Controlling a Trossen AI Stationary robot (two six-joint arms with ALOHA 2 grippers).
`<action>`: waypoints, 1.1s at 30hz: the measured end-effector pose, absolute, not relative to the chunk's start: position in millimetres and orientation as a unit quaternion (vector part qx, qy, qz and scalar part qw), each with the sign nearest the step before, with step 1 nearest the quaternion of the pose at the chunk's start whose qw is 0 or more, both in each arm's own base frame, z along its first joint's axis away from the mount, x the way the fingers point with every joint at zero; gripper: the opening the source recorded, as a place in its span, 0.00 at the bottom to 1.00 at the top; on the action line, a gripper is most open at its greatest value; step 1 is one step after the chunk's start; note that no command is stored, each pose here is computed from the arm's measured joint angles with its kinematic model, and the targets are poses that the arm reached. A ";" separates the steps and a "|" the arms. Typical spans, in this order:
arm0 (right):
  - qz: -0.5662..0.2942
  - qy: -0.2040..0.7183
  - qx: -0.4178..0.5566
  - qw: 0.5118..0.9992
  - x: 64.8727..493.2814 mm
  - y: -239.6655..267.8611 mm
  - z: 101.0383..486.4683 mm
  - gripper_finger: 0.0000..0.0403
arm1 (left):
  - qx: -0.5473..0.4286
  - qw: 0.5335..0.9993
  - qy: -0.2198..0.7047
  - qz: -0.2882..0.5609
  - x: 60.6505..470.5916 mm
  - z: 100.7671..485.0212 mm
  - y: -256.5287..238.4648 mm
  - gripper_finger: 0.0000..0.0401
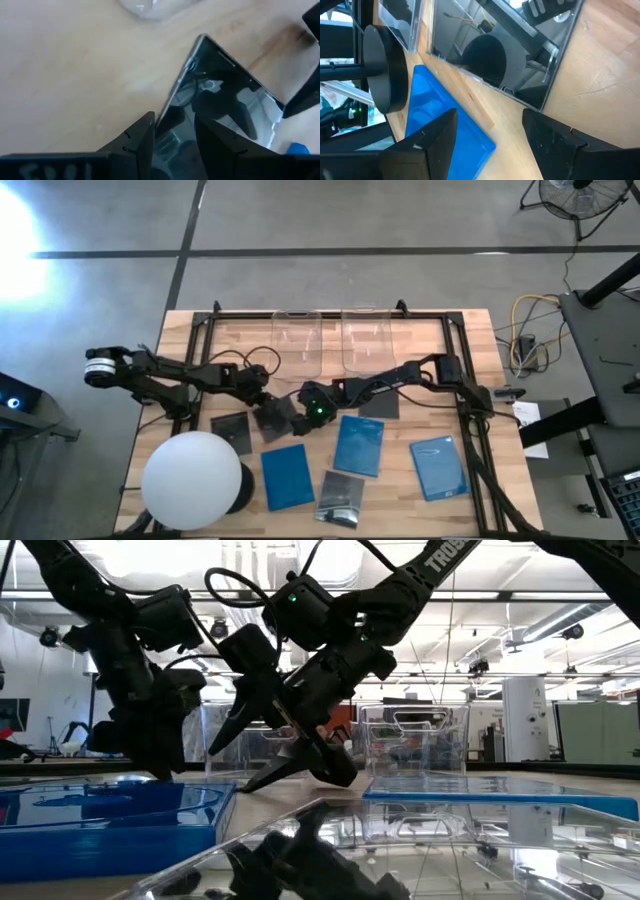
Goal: Pick & place jewel cases by type
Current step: Put the black cd case into the left transparent bin
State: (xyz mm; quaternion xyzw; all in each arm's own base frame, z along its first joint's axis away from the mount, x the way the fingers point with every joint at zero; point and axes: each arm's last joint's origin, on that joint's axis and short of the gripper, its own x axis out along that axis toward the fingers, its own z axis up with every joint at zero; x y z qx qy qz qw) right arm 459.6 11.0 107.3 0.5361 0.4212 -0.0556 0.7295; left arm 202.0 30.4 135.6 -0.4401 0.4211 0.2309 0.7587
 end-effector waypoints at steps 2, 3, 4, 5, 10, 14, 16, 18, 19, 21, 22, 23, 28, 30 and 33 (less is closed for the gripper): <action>-0.055 0.422 0.537 0.729 459.5 10.4 107.0 0.56 | -0.449 0.754 0.422 0.228 202.1 135.6 29.9 0.30; -0.055 0.422 0.537 0.729 459.6 10.4 107.1 0.56 | -0.452 0.753 0.423 0.224 202.2 135.7 29.7 0.30; -0.055 0.420 0.537 0.730 459.7 10.3 107.3 0.56 | -0.455 0.751 0.425 0.220 202.1 135.7 29.4 0.30; -0.056 0.419 0.537 0.730 459.8 10.2 107.3 0.56 | -0.457 0.750 0.426 0.216 202.1 135.6 29.1 0.30; -0.075 0.410 0.540 0.731 460.0 8.8 106.9 0.56 | -0.473 0.741 0.429 0.206 201.9 136.2 28.0 0.30; -0.079 0.408 0.540 0.732 460.1 8.1 106.6 0.56 | -0.479 0.739 0.430 0.199 202.4 140.3 27.4 0.30; -0.081 0.407 0.540 0.732 460.0 8.0 106.5 0.56 | -0.481 0.742 0.424 0.196 203.1 144.4 27.8 0.30; -0.082 0.407 0.540 0.733 460.0 7.9 106.4 0.56 | -0.484 0.747 0.413 0.193 204.2 149.9 29.2 0.30; -0.083 0.407 0.539 0.733 460.0 7.9 106.2 0.56 | -0.485 0.749 0.408 0.192 204.4 152.5 29.7 0.30; -0.083 0.407 0.539 0.733 459.9 7.9 106.2 0.56 | -0.488 0.756 0.393 0.188 204.5 159.6 31.3 0.30; -0.083 0.407 0.539 0.733 459.9 7.9 106.1 0.56 | -0.490 0.761 0.382 0.185 205.0 164.0 32.4 0.30; -0.083 0.407 0.539 0.733 459.9 7.9 106.2 0.56 | -0.493 0.767 0.369 0.179 205.5 169.2 33.6 0.30; -0.078 0.400 0.529 0.744 461.3 7.6 106.5 0.56 | -0.531 0.774 0.334 0.092 207.5 187.2 33.2 0.30; -0.079 0.400 0.527 0.746 461.3 7.4 106.4 0.56 | -0.542 0.774 0.321 0.068 210.7 190.9 32.9 0.30; -0.080 0.399 0.526 0.746 461.3 6.4 106.4 0.56 | -0.557 0.764 0.321 0.055 211.5 192.3 31.7 0.30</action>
